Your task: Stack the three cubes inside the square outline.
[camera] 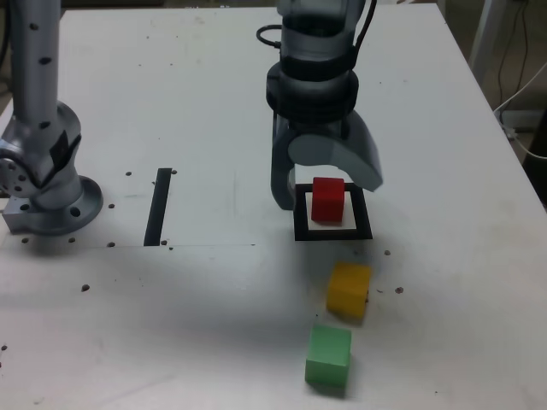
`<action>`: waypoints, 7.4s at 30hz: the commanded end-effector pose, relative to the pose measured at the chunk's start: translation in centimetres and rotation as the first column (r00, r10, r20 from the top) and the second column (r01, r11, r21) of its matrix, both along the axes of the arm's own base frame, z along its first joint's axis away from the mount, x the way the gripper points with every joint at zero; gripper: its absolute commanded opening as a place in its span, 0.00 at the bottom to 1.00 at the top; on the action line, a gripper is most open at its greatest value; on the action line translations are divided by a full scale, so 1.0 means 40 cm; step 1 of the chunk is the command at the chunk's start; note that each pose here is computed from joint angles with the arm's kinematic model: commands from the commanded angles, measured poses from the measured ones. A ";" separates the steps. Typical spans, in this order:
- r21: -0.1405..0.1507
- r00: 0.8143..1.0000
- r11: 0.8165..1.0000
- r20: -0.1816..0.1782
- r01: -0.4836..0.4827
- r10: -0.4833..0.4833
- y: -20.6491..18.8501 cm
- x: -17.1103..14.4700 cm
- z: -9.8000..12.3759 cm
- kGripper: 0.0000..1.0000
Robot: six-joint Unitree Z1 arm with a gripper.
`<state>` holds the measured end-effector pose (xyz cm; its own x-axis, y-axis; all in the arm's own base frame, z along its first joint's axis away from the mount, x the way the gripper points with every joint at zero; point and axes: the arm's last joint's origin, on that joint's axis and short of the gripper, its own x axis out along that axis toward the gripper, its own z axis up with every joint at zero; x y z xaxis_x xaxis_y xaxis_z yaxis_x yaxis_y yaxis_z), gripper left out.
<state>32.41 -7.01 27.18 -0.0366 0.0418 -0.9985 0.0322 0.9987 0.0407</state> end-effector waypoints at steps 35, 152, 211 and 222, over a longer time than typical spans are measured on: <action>0.029 0.995 0.994 -0.022 0.103 -0.102 -0.209 0.044 -0.130 0.93; 0.054 0.999 0.998 0.022 0.022 -0.023 0.117 0.049 -0.012 0.27; -0.070 0.984 0.981 -0.001 0.180 -0.180 -0.367 -0.064 -0.036 0.98; -0.104 0.989 0.984 -0.015 0.145 -0.147 -0.434 -0.048 -0.108 0.98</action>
